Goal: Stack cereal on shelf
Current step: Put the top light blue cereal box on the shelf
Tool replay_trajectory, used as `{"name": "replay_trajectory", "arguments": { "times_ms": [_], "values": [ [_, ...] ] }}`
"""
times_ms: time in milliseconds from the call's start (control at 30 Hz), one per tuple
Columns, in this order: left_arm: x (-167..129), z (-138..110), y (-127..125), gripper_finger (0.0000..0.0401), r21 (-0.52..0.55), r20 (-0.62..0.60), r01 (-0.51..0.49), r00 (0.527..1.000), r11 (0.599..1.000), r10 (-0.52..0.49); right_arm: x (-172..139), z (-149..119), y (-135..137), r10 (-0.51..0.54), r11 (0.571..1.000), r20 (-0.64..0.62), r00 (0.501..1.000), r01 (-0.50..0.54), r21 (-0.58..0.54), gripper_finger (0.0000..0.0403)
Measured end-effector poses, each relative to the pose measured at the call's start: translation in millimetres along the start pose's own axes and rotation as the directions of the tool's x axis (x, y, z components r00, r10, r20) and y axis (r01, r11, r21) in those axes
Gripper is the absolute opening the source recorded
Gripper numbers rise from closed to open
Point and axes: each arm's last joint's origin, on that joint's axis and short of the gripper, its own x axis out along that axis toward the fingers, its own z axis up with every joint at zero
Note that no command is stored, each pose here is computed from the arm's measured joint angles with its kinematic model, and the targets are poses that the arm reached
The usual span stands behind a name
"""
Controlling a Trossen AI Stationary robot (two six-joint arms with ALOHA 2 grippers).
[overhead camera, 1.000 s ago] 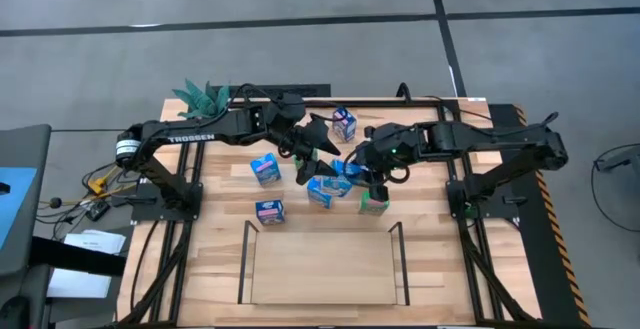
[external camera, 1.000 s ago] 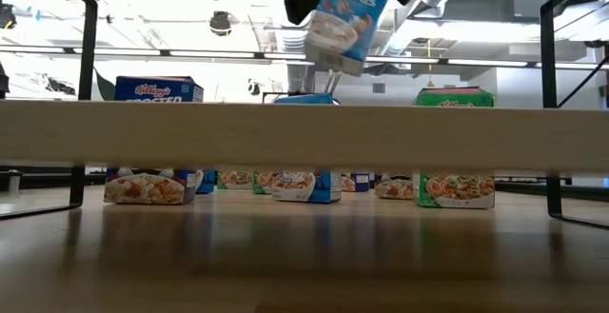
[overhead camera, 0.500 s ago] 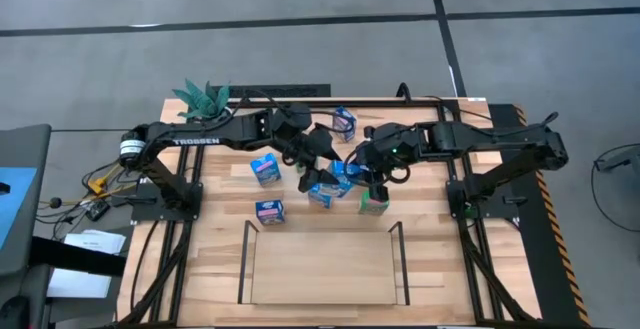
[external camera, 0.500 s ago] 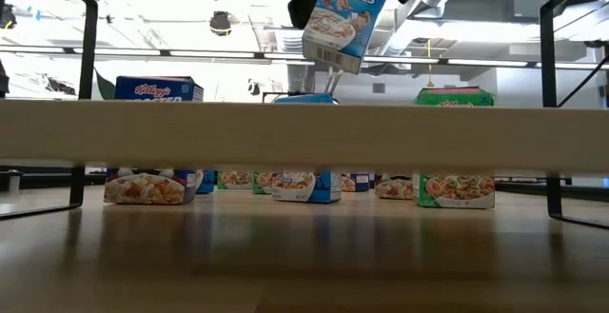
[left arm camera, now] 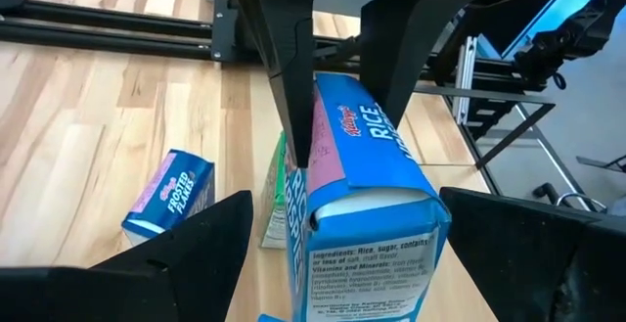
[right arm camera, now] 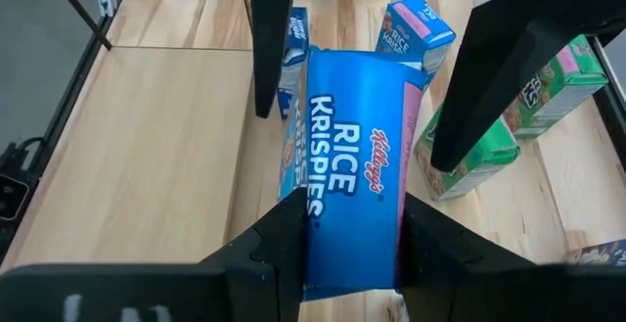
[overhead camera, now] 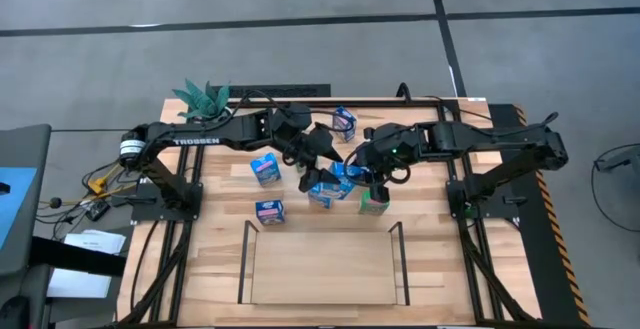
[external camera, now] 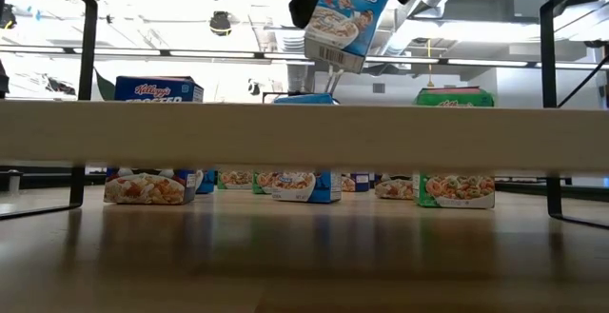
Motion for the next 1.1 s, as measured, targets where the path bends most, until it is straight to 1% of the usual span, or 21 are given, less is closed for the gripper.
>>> {"name": "replay_trajectory", "arguments": {
  "times_ms": [67, 167, 267, 333, 567, 767, 933, 1100],
  "values": [
    [0.0, 0.0, 0.0, 0.0309, 0.000, 0.000, -0.001, 1.000, 1.000, 0.001, 3.7, -0.5, -0.1, 0.000, 1.000, -0.011, 1.000, 0.000, 0.000, 0.0152],
    [0.0, 0.0, 0.0, 0.0290, -0.001, 0.000, -0.001, 1.000, 1.000, 0.001, 8.0, -3.0, -0.2, 0.000, 1.000, -0.037, 0.999, 0.000, 0.001, 0.0152],
    [0.0, -1.3, 0.1, 0.0269, -0.006, -0.013, -0.002, 1.000, 1.000, 0.002, 6.0, -0.2, -0.2, 0.000, 1.000, -0.010, 1.000, 0.000, 0.000, 0.0152],
    [-0.1, -3.6, 0.3, 0.0260, -0.014, -0.036, -0.004, 0.999, 1.000, 0.003, 6.3, -1.2, -0.2, 0.000, 1.000, -0.021, 1.000, 0.000, 0.001, 0.0152],
    [0.2, -5.1, -0.4, 0.0253, -0.018, -0.050, -0.007, 0.999, 1.000, 0.006, 6.3, -0.7, -0.3, -0.001, 1.000, -0.015, 1.000, 0.001, 0.001, 0.0152],
    [2.2, -5.4, -5.0, 0.0252, 0.006, -0.049, -0.044, 0.998, 0.999, 0.044, 6.5, -0.5, -0.1, 0.000, 1.000, -0.014, 1.000, 0.000, 0.001, 0.0152],
    [3.1, -5.4, -7.5, 0.0229, 0.007, -0.048, -0.045, 0.998, 0.999, 0.045, 6.4, -0.5, -0.1, 0.000, 1.000, -0.013, 1.000, 0.000, 0.001, 0.0153],
    [3.1, -4.5, -7.6, 0.0209, -0.028, -0.039, -0.045, 0.998, 0.999, 0.043, 6.5, -0.5, -0.1, 0.000, 1.000, -0.014, 1.000, 0.000, 0.001, 0.0153]
  ]
}}
